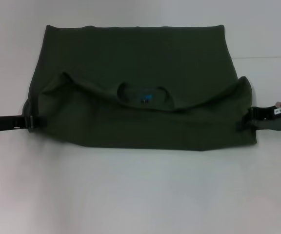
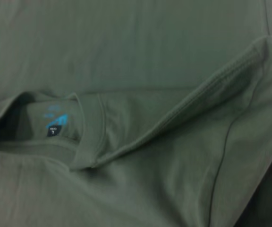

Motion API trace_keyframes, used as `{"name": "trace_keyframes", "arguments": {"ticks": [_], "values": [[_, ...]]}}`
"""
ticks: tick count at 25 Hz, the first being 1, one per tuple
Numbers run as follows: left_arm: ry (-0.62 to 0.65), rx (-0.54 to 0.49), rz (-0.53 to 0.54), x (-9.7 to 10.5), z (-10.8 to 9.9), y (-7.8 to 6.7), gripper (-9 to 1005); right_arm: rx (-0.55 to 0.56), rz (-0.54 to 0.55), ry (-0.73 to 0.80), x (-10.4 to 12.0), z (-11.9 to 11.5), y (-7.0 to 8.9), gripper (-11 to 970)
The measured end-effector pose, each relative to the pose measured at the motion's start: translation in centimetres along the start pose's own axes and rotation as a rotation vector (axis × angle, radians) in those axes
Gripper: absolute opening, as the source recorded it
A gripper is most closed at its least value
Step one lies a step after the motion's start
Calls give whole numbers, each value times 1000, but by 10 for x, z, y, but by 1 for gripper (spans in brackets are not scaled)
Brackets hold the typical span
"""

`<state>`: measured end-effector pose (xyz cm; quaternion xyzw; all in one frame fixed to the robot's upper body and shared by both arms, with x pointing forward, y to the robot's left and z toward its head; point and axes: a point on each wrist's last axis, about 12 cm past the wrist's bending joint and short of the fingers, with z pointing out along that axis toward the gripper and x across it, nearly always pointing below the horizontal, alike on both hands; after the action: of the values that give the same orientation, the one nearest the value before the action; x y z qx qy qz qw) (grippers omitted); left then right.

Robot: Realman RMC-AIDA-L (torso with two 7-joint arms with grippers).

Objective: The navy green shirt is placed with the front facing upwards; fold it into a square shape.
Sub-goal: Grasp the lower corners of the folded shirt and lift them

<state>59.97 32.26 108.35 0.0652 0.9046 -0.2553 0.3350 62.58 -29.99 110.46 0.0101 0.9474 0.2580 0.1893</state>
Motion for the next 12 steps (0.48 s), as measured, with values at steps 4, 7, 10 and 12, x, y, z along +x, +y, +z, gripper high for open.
{"name": "trace_keyframes", "arguments": {"ticks": [4, 7, 10, 12], "values": [[30, 16, -17, 3, -9, 2, 46, -1, -37, 38, 3, -3, -2, 47], [71, 11, -23, 6, -14, 3, 46, -18, -62, 76, 7, -7, -3, 47], [123, 18, -29, 10, -18, 3, 46, -33, -82, 124, 14, -9, -4, 47], [175, 37, -35, 15, -22, 1, 46, -39, -97, 162, 19, -9, -4, 47]]}}
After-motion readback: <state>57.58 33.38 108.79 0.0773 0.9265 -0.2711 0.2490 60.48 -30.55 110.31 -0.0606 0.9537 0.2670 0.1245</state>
